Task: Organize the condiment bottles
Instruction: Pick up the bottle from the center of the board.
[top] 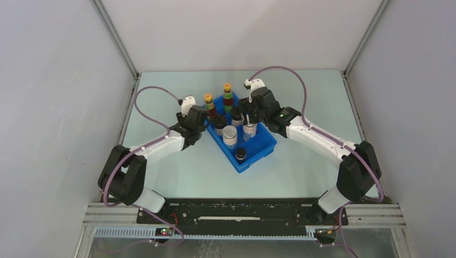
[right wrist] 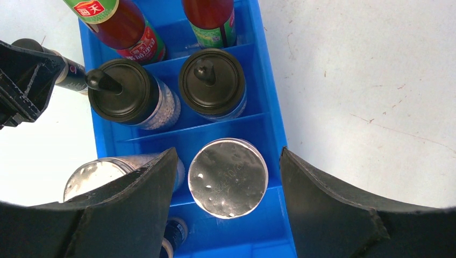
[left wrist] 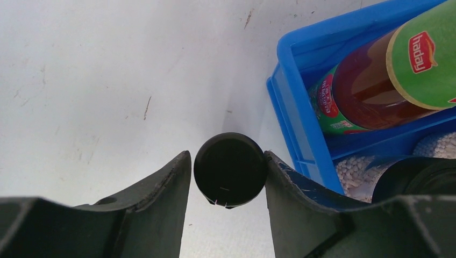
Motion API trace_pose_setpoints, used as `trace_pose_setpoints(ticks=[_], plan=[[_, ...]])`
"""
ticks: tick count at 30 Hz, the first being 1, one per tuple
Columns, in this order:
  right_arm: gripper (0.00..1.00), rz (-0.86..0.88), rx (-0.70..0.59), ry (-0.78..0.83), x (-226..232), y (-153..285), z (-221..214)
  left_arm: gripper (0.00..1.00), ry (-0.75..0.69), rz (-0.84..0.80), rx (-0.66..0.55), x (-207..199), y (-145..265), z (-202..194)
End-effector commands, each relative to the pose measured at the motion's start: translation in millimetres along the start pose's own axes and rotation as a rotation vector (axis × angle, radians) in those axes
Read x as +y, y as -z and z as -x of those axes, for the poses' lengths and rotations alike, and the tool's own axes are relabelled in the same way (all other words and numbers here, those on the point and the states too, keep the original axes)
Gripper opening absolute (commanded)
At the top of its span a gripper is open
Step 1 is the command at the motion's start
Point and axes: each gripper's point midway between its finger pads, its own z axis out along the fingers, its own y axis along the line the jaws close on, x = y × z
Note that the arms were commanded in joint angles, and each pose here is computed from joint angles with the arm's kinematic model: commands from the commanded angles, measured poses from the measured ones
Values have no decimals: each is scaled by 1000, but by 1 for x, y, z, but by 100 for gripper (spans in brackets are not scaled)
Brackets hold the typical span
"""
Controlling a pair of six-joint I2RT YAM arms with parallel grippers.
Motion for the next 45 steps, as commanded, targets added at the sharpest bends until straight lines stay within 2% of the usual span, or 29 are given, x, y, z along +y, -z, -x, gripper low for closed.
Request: trace_pose_setpoints(ticks=[1, 4, 8, 15, 36, 45], plan=[[78, -7, -72, -10, -4, 10, 23, 54, 39, -10, -70, -10, -2, 30], [78, -9, -74, -12, -5, 11, 24, 50, 40, -12, -72, -11, -2, 31], [78, -13, -73, -11, -6, 11, 24, 39, 44, -15, -76, -12, -3, 32], [78, -17, -81, -11, -8, 14, 26, 1, 54, -13, -85, -10, -2, 32], [78, -25, -110, -28, -12, 23, 35, 0, 116, -38, -133, 13, 36, 39], [78, -35, -136, -74, -22, 32, 45, 0, 58, -60, -117, 24, 70, 33]])
